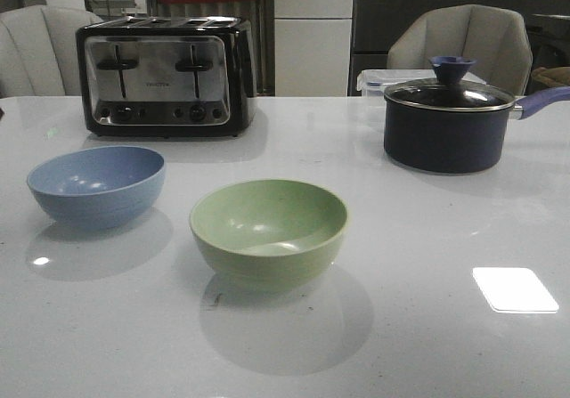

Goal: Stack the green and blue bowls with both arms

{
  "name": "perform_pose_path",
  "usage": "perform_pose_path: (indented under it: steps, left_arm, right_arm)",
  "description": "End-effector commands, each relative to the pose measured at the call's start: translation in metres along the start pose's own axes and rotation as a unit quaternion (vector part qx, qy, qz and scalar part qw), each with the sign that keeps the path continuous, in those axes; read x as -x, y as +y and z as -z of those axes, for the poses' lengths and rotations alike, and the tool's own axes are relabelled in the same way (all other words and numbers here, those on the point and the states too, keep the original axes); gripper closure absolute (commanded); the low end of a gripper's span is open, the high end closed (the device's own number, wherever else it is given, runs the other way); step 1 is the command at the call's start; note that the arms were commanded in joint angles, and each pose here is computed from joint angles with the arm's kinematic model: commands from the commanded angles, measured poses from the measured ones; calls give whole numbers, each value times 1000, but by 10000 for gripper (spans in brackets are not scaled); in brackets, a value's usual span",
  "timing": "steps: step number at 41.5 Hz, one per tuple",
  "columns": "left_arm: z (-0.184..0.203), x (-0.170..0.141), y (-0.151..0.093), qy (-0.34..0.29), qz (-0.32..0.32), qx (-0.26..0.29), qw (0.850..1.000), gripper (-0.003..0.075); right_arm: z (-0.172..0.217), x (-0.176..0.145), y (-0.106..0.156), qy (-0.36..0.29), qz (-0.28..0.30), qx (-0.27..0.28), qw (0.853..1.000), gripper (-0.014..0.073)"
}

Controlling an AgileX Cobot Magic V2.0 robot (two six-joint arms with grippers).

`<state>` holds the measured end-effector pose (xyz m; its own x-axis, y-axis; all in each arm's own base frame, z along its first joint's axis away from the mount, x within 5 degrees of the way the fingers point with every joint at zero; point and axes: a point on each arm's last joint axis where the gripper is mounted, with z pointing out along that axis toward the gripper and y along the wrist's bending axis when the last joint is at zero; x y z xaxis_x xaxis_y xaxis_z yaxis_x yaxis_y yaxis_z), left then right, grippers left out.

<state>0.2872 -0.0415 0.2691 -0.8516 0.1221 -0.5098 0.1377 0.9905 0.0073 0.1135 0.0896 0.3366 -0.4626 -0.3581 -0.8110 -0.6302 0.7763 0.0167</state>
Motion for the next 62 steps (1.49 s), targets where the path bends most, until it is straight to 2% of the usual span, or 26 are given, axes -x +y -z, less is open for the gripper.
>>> perform_pose_path:
  steps: [1,18,28,42,44,49,62]
  left_arm:
    - [-6,27,-3,-37,1,-5,999,160]
    - [-82,69,-4,-3,3,-7,1000,176]
    - [-107,79,1,16,30,-15,999,344]
    - [-108,78,2,25,27,-14,999,592]
    - [-106,78,2,28,26,-14,999,624]
    - [-92,79,2,29,20,-16,999,624]
    - [13,87,-13,-57,-26,-90,994,625]
  right_arm:
    - [7,14,0,-54,4,0,999,139]
    - [7,14,0,-54,4,0,999,139]
    - [7,14,0,-54,4,0,999,139]
    - [7,13,0,-53,4,0,999,139]
    - [7,13,0,-53,4,0,999,139]
    - [7,13,0,-53,4,0,999,139]
    - [7,13,0,-53,4,0,999,139]
